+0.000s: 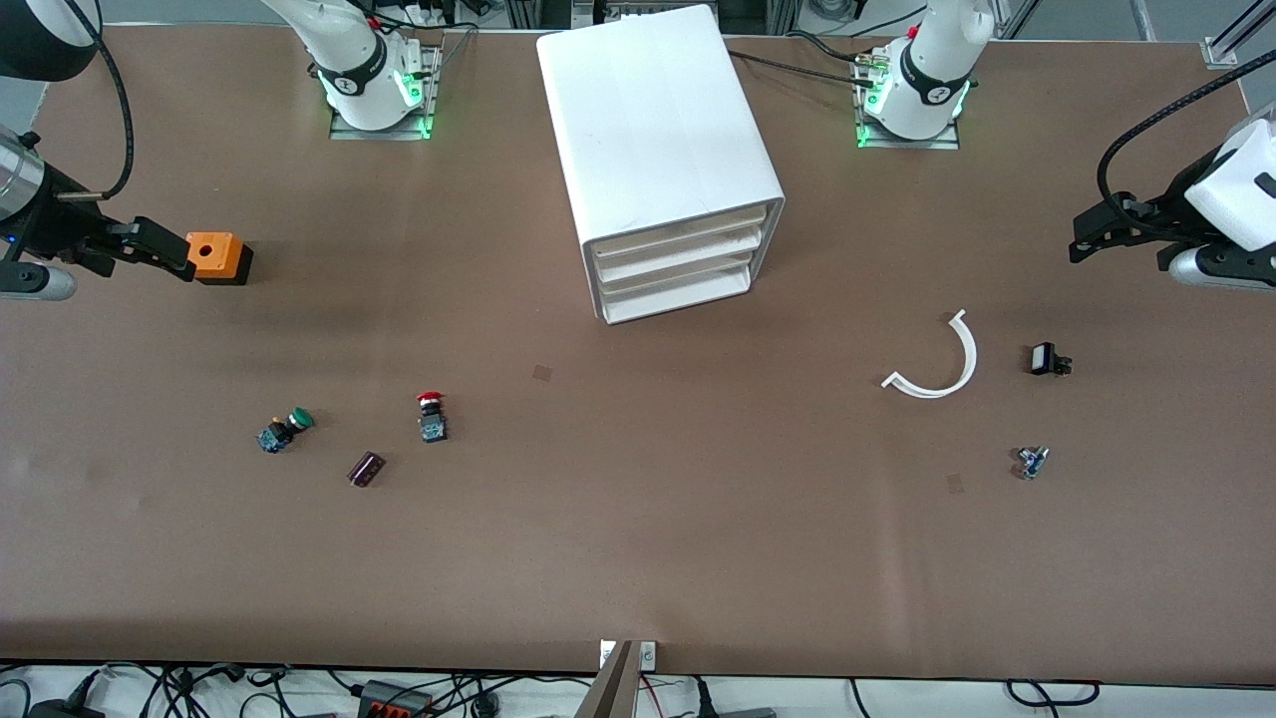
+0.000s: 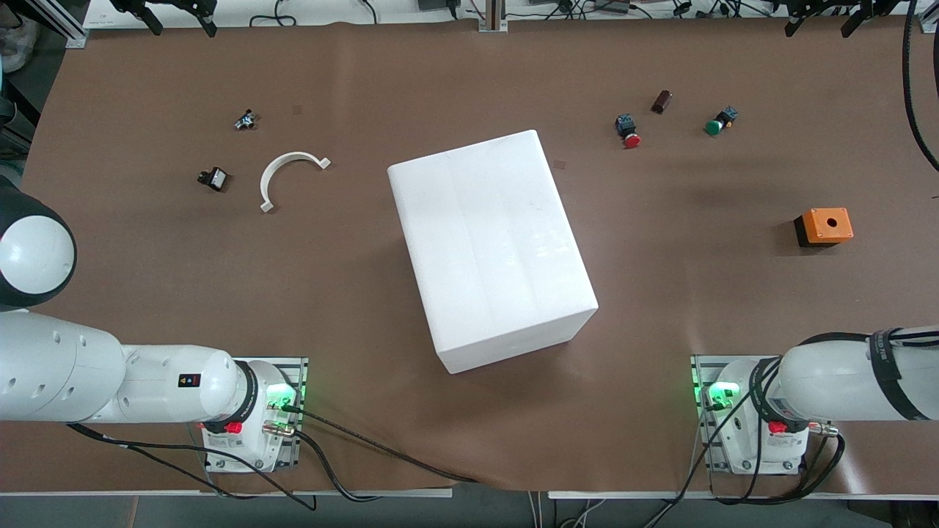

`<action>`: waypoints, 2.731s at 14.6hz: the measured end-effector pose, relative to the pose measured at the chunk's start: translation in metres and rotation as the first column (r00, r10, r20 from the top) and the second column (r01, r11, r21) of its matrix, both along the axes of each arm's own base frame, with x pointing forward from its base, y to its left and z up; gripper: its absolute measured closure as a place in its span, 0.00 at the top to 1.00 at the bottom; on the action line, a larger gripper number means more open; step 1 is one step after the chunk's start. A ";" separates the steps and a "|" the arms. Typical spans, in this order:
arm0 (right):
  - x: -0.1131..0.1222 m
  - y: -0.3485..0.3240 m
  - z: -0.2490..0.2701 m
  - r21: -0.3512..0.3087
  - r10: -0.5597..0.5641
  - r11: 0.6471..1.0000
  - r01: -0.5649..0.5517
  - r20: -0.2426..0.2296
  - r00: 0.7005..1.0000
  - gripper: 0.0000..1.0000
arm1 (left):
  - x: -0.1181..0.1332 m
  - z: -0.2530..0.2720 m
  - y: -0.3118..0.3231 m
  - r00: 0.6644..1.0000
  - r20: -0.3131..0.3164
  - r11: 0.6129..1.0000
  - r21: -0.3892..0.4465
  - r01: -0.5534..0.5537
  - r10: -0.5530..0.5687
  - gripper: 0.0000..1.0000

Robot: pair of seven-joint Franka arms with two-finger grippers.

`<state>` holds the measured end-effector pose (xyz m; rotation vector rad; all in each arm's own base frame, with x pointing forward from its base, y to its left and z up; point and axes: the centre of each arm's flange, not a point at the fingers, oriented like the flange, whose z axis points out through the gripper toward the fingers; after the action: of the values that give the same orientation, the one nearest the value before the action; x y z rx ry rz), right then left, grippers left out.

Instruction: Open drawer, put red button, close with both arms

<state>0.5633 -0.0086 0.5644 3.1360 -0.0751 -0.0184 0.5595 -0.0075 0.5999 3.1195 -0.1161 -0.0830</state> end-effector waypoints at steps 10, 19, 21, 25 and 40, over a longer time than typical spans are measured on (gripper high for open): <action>0.003 -0.001 -0.008 0.002 -0.007 1.000 0.007 -0.015 1.000 1.00 | -0.001 -0.001 -0.001 1.000 -0.015 1.000 0.000 0.002 -0.002 1.00; 0.045 -0.001 -0.068 0.057 -0.005 0.998 0.010 -0.080 0.997 1.00 | -0.026 -0.062 -0.048 0.911 -0.400 0.995 -0.070 0.078 -0.099 1.00; 0.053 0.045 -0.072 0.023 0.069 0.997 -0.067 -0.079 0.994 1.00 | -0.020 -0.093 -0.077 0.876 -0.457 0.980 -0.181 0.079 -0.155 1.00; 0.056 0.073 -0.082 0.063 0.086 0.995 -0.080 -0.091 0.992 1.00 | 0.002 -0.165 -0.131 0.875 -0.380 0.873 -0.480 0.091 -0.300 1.00; 0.103 0.134 -0.266 0.069 0.161 0.986 -0.154 -0.118 0.980 1.00 | -0.049 -0.359 -0.220 0.900 -0.057 0.494 -0.850 0.183 -0.431 1.00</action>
<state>0.6659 0.1251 0.2984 3.1808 0.1775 -0.2177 0.5106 -0.2277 0.2405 2.0486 -0.5435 -0.3394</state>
